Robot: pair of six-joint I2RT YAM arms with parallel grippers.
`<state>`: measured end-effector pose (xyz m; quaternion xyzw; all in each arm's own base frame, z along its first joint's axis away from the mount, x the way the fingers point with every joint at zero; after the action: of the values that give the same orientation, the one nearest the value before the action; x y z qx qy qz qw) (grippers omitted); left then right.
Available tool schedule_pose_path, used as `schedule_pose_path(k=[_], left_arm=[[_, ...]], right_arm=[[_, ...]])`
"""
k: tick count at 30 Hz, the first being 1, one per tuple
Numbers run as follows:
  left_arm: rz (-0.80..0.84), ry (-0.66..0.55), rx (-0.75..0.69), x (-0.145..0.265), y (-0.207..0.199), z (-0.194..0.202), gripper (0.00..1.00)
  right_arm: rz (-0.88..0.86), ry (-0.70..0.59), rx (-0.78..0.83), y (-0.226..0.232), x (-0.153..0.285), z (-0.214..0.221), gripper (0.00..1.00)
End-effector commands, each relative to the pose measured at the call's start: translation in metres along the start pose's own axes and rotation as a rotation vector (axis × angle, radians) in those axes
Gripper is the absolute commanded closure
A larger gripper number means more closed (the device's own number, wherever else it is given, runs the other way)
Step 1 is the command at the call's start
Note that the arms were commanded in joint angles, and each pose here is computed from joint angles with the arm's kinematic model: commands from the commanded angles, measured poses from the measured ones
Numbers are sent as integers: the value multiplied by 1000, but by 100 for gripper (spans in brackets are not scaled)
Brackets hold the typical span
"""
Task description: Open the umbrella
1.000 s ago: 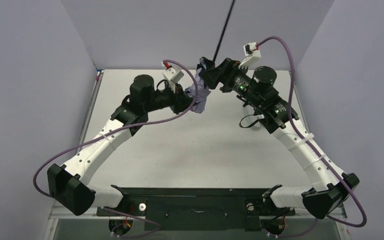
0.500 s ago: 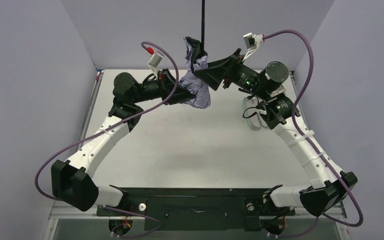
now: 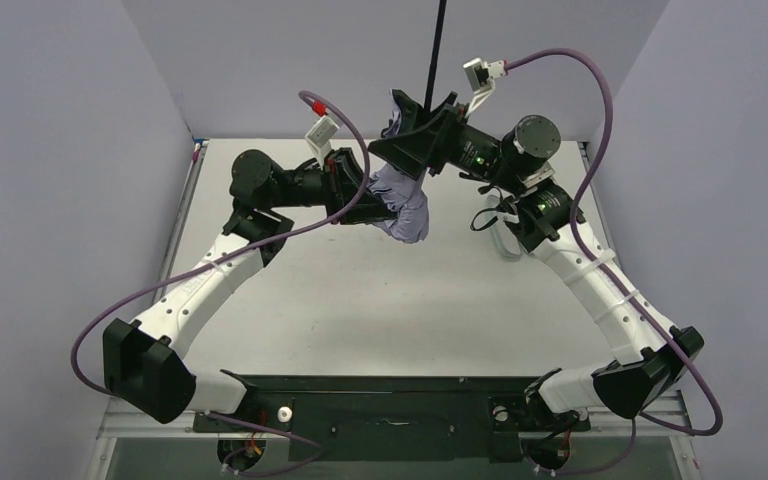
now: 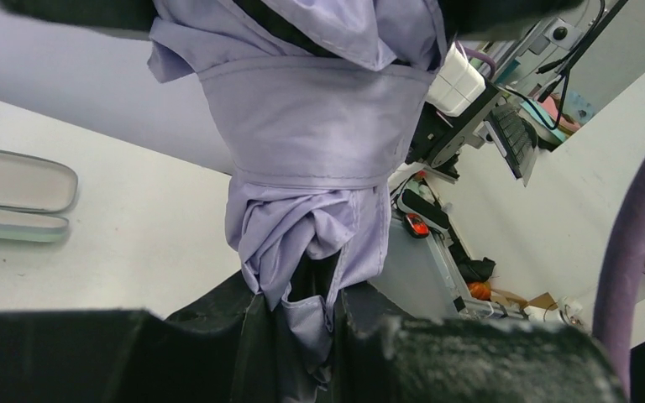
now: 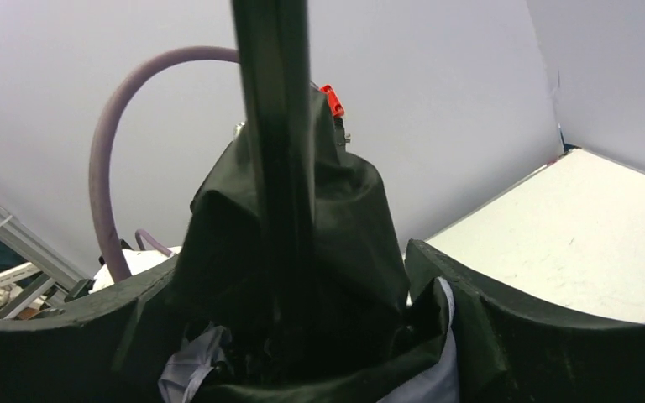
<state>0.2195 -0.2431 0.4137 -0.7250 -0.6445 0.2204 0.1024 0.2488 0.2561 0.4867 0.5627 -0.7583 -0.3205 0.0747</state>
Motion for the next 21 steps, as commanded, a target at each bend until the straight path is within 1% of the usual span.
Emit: schedule_pose_path(k=[1,2,3,4,5,6,7,8,9,10,11,12,13,14,15,16,17,18,19,20,21], left_arm=[[85,-22,-191,3,-32,-22,100],[86,-22,-195,4,-31,-22,100],[86,-22,-201,4,-30,-24,100],[83,-25,-208,5,-30,-25,100],[78,-29,-210,5,-28,-26,100],[62,-41,-214,7,-26,-28,100],[42,-57,-217,8,-24,-30,100],[2,-59,-211,11,-17,-30,93],[-48,-92,-216,12,-15,-36,87],[-122,-92,-213,18,-4,-35,73],[-200,-140,-238,21,-2,-44,64],[-291,-138,-281,30,2,-45,52],[-415,-191,-311,36,10,-52,49],[-490,-180,-401,43,9,-53,44],[-597,-212,-453,51,15,-57,43],[-649,-196,-557,55,13,-58,42],[-733,-208,-588,61,19,-58,42],[-749,-180,-658,60,17,-56,42],[-764,-166,-682,60,18,-54,42],[-747,-132,-746,54,16,-52,42],[-738,-110,-764,51,14,-49,43]], right_arm=[[-39,-63,40,20,-4,-17,32],[-31,-60,37,19,-3,-16,36],[-22,-59,38,16,-4,-14,46],[-5,-63,34,14,-4,-14,52],[9,-68,39,12,-4,-14,66],[41,-77,35,8,-3,-15,74],[63,-87,47,4,-3,-16,88],[107,-101,51,-1,-1,-17,95],[133,-113,52,-4,0,-19,100],[179,-131,54,-9,2,-21,100],[209,-140,60,-13,3,-22,100],[272,-162,70,-19,7,-24,100],[311,-168,69,-25,9,-22,100],[383,-197,77,-31,14,-23,100],[423,-206,79,-36,16,-22,100],[488,-225,80,-41,19,-20,100],[520,-226,72,-46,20,-17,100],[557,-245,65,-50,20,-15,100],[581,-242,58,-53,20,-12,100],[601,-245,49,-56,17,-8,100],[613,-239,44,-57,17,-6,100]])
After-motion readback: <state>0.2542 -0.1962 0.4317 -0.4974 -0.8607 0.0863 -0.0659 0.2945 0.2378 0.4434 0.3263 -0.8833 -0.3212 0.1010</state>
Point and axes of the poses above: each gripper's point midway between its finger pads, its own x axis back along the fingers, its own y axis along the line the jaws close on, z = x × y, the point moved 7 cm from there along x, back along the fingers, and after that the axes turned 5 degrees about -x, right-handed, at the moved point
